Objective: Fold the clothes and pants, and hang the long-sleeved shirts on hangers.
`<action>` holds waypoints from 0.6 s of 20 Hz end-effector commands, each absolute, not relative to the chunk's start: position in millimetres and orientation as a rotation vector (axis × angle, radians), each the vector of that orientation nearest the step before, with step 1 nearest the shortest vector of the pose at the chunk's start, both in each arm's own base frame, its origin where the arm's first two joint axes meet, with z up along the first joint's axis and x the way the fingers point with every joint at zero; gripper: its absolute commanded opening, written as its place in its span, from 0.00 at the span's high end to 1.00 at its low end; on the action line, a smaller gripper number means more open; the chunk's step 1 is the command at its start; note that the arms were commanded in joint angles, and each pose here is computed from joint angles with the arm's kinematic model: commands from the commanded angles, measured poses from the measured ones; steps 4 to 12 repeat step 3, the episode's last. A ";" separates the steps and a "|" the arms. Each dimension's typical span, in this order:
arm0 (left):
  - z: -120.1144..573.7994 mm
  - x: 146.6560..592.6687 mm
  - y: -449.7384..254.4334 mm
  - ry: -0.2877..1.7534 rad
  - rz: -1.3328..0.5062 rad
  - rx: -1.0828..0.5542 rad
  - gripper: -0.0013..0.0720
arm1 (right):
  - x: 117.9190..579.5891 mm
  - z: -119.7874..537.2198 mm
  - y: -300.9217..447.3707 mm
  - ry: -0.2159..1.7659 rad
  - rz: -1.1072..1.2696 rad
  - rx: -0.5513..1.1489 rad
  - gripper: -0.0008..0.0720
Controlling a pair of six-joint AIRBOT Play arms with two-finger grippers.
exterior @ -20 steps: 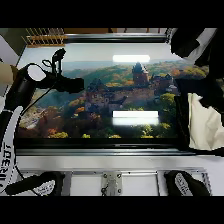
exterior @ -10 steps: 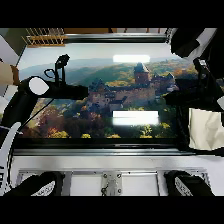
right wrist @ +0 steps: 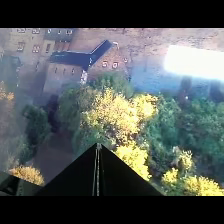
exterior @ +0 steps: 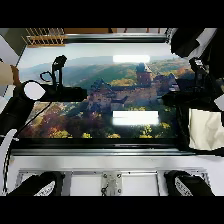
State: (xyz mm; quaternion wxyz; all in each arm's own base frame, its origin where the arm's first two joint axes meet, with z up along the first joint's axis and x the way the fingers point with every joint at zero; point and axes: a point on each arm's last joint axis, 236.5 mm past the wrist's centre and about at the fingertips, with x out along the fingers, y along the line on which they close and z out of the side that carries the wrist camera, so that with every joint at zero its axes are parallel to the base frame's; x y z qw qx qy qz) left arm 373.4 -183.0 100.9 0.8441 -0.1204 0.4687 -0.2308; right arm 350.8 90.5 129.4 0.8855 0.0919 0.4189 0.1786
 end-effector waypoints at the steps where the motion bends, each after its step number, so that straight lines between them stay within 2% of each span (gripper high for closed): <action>1: 101.7 373.4 -182.9 0.985 -0.487 -0.253 0.97 | 350.8 129.0 91.0 0.872 0.373 0.192 0.97; 12: 101.7 373.4 -182.9 0.985 -0.487 -0.253 0.97 | 350.8 129.1 91.0 0.872 0.373 0.192 0.97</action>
